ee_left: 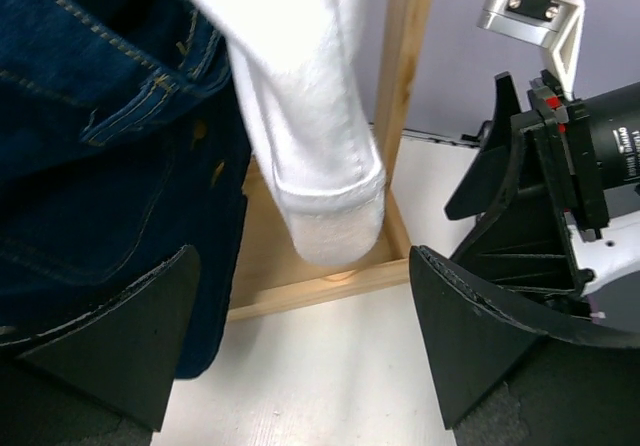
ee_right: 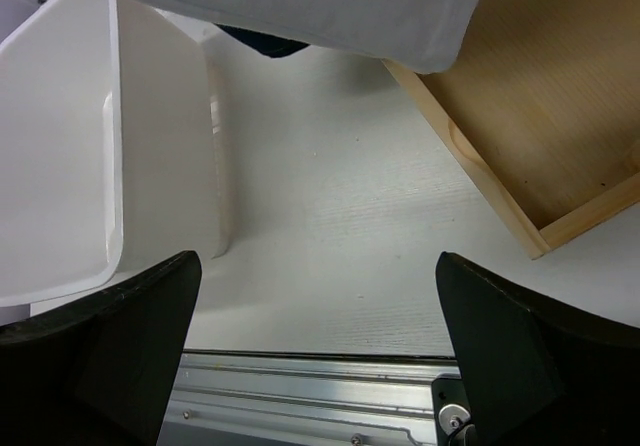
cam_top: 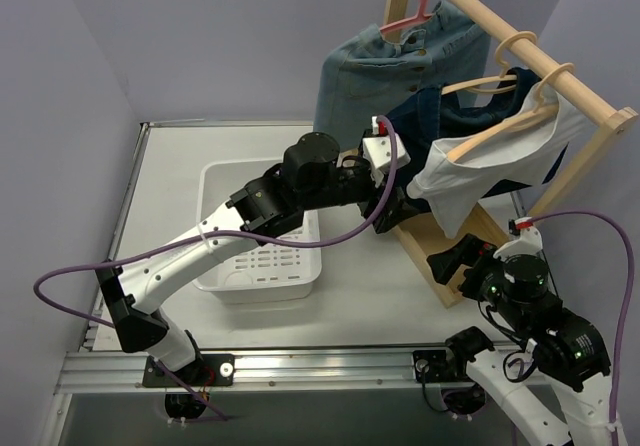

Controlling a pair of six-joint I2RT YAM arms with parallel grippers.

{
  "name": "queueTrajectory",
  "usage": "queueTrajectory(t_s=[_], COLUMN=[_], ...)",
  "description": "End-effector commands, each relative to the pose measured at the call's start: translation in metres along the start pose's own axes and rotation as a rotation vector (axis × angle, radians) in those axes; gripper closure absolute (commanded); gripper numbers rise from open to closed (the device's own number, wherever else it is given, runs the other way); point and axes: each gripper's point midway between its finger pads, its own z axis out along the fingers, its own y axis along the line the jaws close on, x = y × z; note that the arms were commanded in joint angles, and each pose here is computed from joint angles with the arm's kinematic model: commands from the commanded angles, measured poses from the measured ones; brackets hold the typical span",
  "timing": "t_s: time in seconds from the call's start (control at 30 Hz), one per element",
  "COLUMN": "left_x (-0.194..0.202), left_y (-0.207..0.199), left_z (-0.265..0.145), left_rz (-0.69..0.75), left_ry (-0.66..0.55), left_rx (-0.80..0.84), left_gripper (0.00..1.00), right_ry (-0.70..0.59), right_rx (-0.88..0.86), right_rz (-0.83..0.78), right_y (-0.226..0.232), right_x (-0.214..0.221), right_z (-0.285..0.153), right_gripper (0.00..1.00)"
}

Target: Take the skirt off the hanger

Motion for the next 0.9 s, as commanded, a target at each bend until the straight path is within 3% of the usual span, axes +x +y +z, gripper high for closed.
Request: queueTrajectory(t_s=[0.0,0.3,0.4,0.5,0.57,0.67,0.77,0.87], left_x=[-0.039,-0.025,-0.020,-0.021,-0.034,-0.030,-0.023,-0.057], left_y=[-0.015,-0.008,-0.005,-0.005,-0.009,-0.011,-0.011,-0.010], left_z=[0.005,0.060,0.077,0.092,0.093,0.098,0.093,0.062], left_rz=[0.007,-0.120,-0.152,-0.172,-0.174,-0.190,-0.188,-0.172], left_ry=[-0.112,-0.064,-0.056,-0.061,-0.076,-0.043,-0.013,-0.088], left_rx=[0.091,0.107,0.111,0.132,0.155,0.174,0.176,0.149], left_gripper=[0.05,0.09,0.17,0.28,0.48,0.97,0.98,0.98], right_ry=[-0.041,-0.080,-0.103,-0.112,-0.114,-0.108,-0.113,-0.125], right_rx=[0.007,-0.021,-0.033,-0.028,-0.019,-0.018,-0.024,-0.028], right_rz=[0.011,0.009,0.009,0.001,-0.003,-0.006,-0.004,-0.002], right_y=[-0.002,0.006,0.008,0.006,0.005,0.007,0.009,0.010], right_x=[-0.009,-0.022,-0.029,-0.030,-0.030,-0.032,-0.035,-0.037], right_z=[-0.012,-0.024,-0.032,-0.034,-0.033,-0.033,-0.034,-0.036], right_gripper=[0.00,0.00,0.00,0.00,0.00,0.00,0.00,0.00])
